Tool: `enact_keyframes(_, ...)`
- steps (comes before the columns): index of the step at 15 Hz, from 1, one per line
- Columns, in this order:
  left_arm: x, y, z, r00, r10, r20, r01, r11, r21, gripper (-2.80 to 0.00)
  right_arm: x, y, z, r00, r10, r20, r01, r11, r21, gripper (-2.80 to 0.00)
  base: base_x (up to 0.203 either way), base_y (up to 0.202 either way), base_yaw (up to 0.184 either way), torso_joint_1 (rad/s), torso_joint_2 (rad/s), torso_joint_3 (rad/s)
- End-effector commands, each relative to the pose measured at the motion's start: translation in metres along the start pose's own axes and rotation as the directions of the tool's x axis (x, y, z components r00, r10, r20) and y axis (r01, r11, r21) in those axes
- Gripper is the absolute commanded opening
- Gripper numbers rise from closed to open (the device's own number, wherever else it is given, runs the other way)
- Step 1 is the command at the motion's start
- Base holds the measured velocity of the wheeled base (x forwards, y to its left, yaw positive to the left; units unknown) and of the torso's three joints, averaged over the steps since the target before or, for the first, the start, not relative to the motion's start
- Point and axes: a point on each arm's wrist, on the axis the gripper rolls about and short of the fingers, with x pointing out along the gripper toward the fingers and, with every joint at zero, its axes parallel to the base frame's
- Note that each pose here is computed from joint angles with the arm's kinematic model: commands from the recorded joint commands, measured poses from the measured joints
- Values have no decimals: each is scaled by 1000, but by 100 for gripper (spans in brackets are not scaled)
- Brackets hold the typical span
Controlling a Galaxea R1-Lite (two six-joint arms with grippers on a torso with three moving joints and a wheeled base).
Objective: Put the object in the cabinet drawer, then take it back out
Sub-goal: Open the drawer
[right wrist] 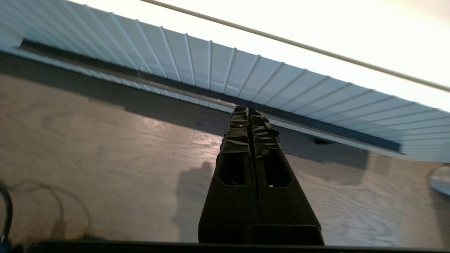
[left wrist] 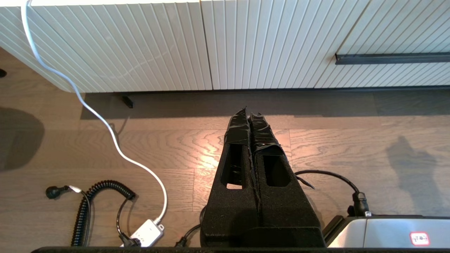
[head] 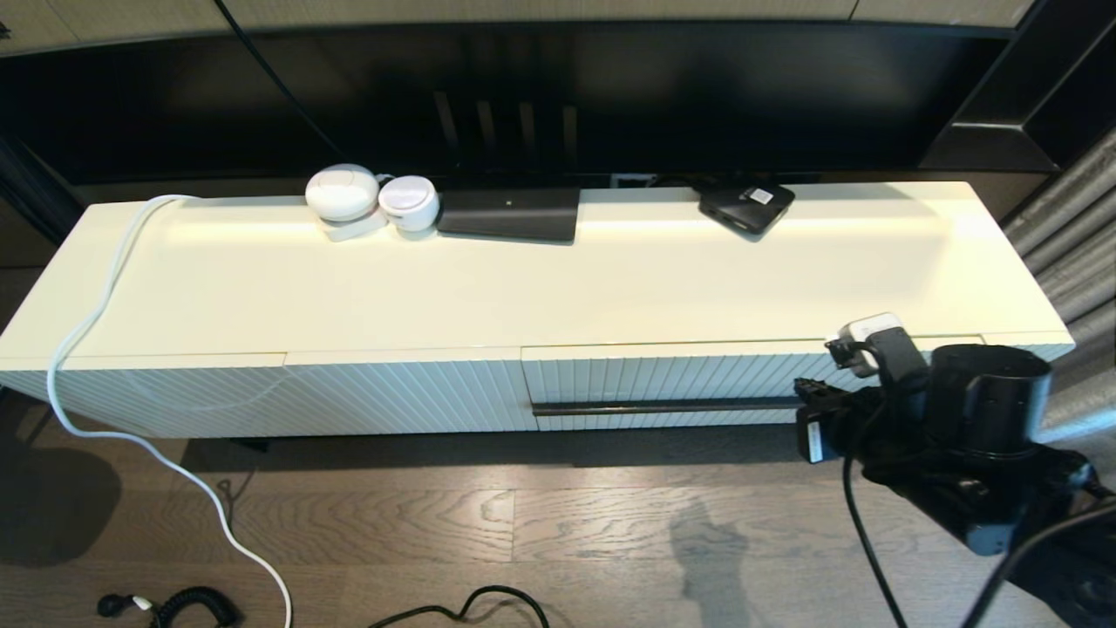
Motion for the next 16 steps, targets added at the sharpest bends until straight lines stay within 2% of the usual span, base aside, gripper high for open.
enact_keyframes(1, 0, 0, 0, 1000, 0, 0, 0, 1000, 0, -280, -61, -17, 28, 997, 6, 71, -5, 1000, -11, -280, 0, 0, 0, 0, 0, 0)
enact_keyframes(4, 0, 0, 0, 1000, 0, 0, 0, 1000, 0, -280, -122, -33, 23, 1000, 28, -11, -29, 993, -113, -280, 0, 0, 0, 0, 0, 0)
enact_keyframes(6, 0, 0, 0, 1000, 2, -1, -2, 1000, 0, -280, -156, -42, 5, 989, 36, -142, -65, 977, -203, -280, 0, 0, 0, 0, 0, 0)
enact_keyframes(8, 0, 0, 0, 1000, 0, 0, 0, 1000, 0, -280, -184, -48, -15, 955, 36, -293, -120, 954, -276, -280, 0, 0, 0, 0, 0, 0)
enact_keyframes(10, 0, 0, 0, 1000, 0, -1, 0, 1000, 0, -280, -203, -54, -21, 936, 31, -350, -148, 938, -314, -280, 0, 0, 0, 0, 0, 0)
enact_keyframes(12, 0, 0, 0, 1000, 0, 0, 0, 1000, 0, -280, -227, -60, -29, 931, 34, -364, -175, 916, -361, -280, 0, 0, 0, 0, 0, 0)
enact_keyframes(13, 0, 0, 0, 1000, 0, -1, 0, 1000, 0, -280, -236, -61, -36, 935, 55, -350, -206, 889, -410, -280, 0, 0, 0, 0, 0, 0)
enact_keyframes(14, 0, 0, 0, 1000, 0, -1, 0, 1000, 0, -280, -240, -60, -42, 931, 112, -349, -277, 838, -470, -280, 0, 0, 0, 0, 0, 0)
enact_keyframes(16, 0, 0, 0, 1000, 0, -1, 0, 1000, 0, -280, -240, -56, -54, 903, 204, -379, -392, 753, -529, -280, 0, 0, 0, 0, 0, 0)
